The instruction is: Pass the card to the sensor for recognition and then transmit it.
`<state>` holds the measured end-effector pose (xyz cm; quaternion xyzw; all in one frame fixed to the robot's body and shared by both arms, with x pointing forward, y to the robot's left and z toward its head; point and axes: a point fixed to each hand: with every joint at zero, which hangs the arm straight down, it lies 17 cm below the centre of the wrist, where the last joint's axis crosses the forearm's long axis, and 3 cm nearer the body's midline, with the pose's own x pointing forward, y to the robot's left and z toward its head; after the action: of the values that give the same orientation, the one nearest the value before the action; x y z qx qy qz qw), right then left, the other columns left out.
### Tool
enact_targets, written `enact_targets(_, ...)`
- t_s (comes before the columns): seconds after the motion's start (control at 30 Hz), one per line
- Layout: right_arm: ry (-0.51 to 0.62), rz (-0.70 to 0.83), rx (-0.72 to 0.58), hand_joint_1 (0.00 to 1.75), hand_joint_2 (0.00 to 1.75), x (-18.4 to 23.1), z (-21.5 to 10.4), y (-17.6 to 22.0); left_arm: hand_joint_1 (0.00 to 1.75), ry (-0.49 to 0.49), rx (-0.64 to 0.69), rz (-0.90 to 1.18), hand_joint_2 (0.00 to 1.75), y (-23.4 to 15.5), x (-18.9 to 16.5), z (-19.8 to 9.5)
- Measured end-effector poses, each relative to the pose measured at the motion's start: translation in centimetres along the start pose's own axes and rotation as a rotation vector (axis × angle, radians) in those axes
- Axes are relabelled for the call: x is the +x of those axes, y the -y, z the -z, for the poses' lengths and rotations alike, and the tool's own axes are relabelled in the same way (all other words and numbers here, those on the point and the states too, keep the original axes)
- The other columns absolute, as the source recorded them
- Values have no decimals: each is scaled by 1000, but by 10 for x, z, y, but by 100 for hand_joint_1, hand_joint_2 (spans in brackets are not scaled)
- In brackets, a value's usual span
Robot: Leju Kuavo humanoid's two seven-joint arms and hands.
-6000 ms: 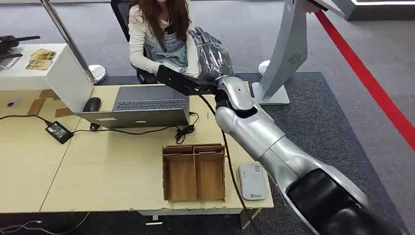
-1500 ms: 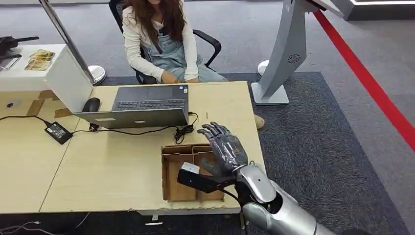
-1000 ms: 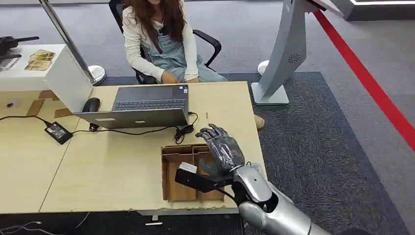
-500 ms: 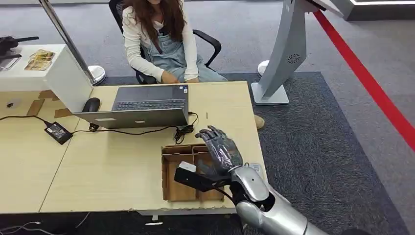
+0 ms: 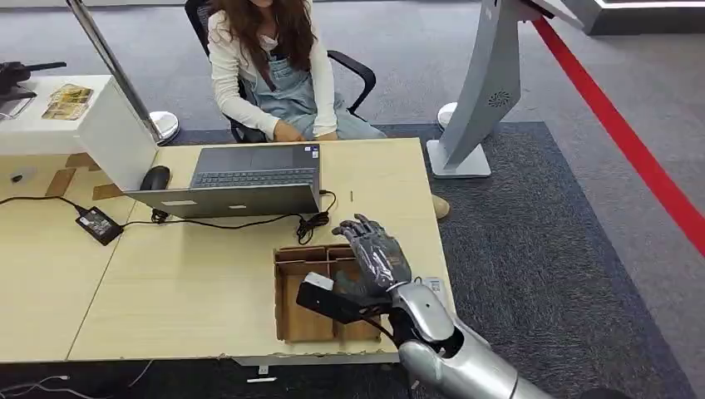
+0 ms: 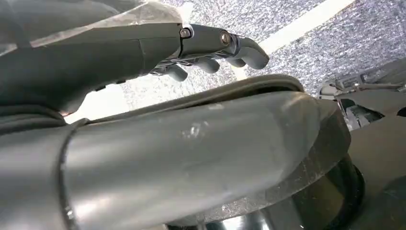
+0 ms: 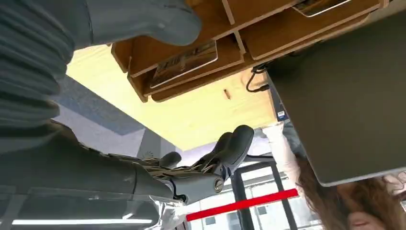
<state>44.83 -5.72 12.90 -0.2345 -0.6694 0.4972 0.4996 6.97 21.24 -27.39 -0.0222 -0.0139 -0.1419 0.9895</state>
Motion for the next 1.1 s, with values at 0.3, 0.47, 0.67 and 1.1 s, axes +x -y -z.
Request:
enact_targets(0.3, -19, -6, 7, 56, 175, -8, 0, -5, 0, 0, 0, -1, 0, 0, 0, 0)
enact_targets(0.47, -26, -8, 12, 56, 175, -11, 0, -8, 0, -1, 2, 0, 0, -1, 0, 0)
enact_targets(0.67, -31, -7, 16, 58, 175, -12, 0, -10, 0, -1, 2, 1, 0, -1, 0, 0)
enact_targets(1.1, -43, -8, 14, 58, 175, -17, 1, -12, 0, -2, 7, 4, 0, -5, -1, 0)
